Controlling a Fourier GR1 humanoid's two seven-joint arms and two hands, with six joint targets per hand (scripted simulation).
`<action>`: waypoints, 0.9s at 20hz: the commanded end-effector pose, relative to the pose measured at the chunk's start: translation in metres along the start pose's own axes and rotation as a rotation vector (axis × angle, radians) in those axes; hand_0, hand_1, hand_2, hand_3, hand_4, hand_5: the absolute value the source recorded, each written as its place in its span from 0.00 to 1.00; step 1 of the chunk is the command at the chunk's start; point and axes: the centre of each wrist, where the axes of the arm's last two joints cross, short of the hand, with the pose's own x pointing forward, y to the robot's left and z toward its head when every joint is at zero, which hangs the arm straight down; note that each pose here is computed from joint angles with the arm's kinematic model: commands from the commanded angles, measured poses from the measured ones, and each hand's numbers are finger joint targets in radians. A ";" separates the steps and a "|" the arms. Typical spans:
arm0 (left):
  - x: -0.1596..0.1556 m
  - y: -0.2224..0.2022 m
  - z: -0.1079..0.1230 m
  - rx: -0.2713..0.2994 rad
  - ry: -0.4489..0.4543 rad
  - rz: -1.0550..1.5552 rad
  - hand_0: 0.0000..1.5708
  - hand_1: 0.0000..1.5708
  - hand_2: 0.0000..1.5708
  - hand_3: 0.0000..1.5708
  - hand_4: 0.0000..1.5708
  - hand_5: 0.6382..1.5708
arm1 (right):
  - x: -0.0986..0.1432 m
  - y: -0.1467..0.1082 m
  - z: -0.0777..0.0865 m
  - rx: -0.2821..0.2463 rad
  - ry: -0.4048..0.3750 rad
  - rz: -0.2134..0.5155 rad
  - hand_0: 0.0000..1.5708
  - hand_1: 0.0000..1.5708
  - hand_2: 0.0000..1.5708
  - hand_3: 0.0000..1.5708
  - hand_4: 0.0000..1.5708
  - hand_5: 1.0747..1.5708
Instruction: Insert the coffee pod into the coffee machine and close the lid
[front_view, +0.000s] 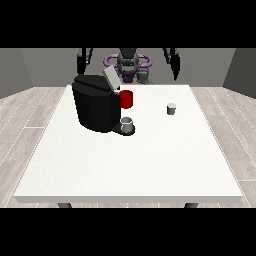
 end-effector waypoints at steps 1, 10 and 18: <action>0.004 0.018 -0.007 -0.017 0.019 -0.007 0.00 0.00 0.00 0.00 0.14 1.00 | -0.003 0.016 -0.001 0.017 0.041 -0.010 0.00 0.00 0.00 0.00 0.08 1.00; 0.006 0.082 -0.015 -0.031 -0.139 -0.215 0.00 0.00 0.00 0.00 0.00 1.00 | 0.002 0.020 0.002 -0.141 -0.126 -0.115 0.00 0.00 0.00 0.00 0.06 1.00; 0.023 0.122 -0.062 -0.006 -0.015 -0.228 0.00 0.00 0.00 0.00 0.00 1.00 | 0.019 0.040 -0.009 -0.091 -0.187 -0.109 0.00 0.00 0.00 0.00 0.11 1.00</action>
